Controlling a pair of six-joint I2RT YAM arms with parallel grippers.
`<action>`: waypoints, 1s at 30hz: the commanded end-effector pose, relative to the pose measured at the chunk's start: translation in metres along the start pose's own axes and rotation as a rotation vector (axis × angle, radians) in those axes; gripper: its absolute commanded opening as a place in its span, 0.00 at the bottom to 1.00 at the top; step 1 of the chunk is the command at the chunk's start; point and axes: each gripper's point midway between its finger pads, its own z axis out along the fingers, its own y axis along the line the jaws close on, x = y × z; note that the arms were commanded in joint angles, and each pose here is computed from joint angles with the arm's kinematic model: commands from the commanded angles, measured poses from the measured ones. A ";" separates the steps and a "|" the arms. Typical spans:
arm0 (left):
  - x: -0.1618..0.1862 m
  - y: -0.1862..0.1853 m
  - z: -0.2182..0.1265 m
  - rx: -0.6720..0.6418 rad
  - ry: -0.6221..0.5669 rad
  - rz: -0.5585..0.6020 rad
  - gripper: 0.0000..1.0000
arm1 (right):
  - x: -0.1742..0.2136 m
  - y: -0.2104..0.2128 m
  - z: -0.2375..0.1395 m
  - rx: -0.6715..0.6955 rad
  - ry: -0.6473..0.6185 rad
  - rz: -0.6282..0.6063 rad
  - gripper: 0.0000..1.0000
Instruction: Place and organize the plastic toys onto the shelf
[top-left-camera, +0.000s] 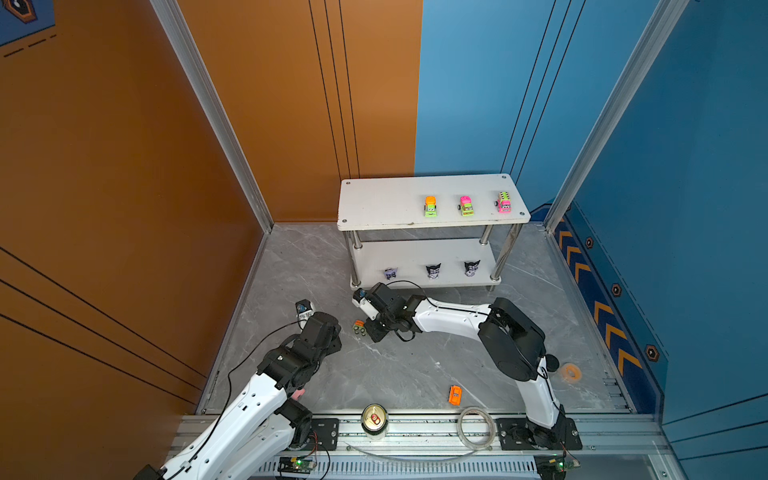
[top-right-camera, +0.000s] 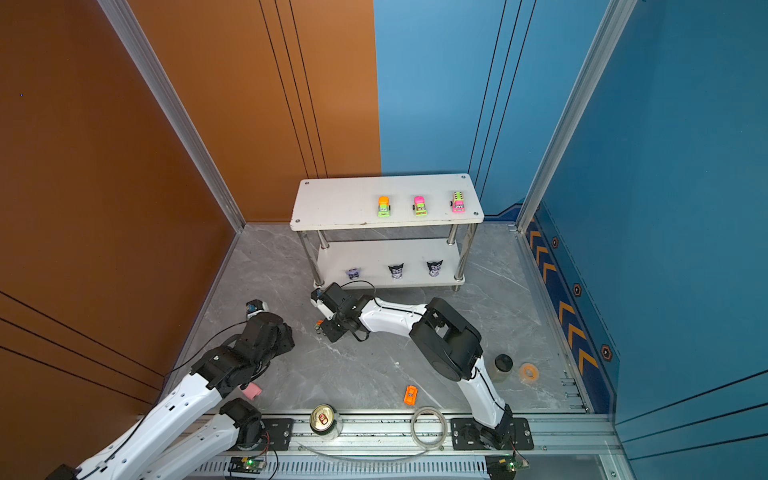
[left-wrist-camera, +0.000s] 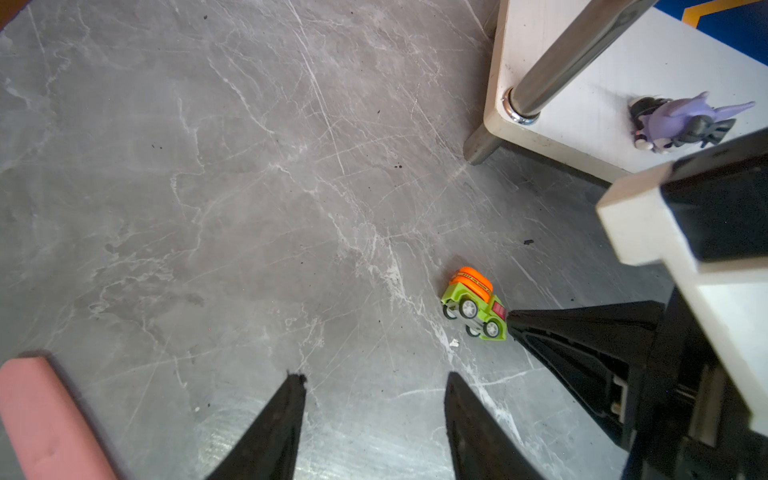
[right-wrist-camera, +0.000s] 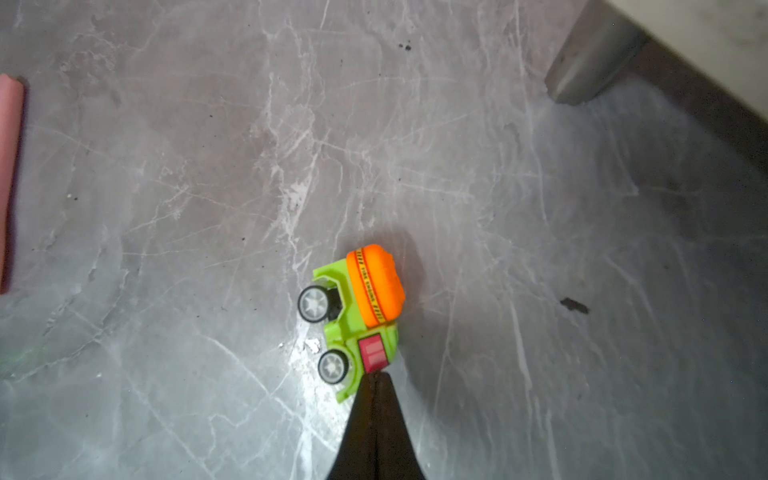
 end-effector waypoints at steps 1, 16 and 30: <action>0.006 0.002 0.006 -0.004 0.022 0.013 0.56 | -0.011 -0.002 -0.001 0.045 -0.035 -0.007 0.00; 0.006 -0.002 0.013 -0.006 0.035 0.005 0.56 | -0.023 0.012 0.008 -0.005 -0.067 0.013 0.00; 0.006 -0.004 0.015 -0.008 0.041 0.004 0.55 | 0.022 0.027 0.018 -0.021 -0.006 -0.028 0.00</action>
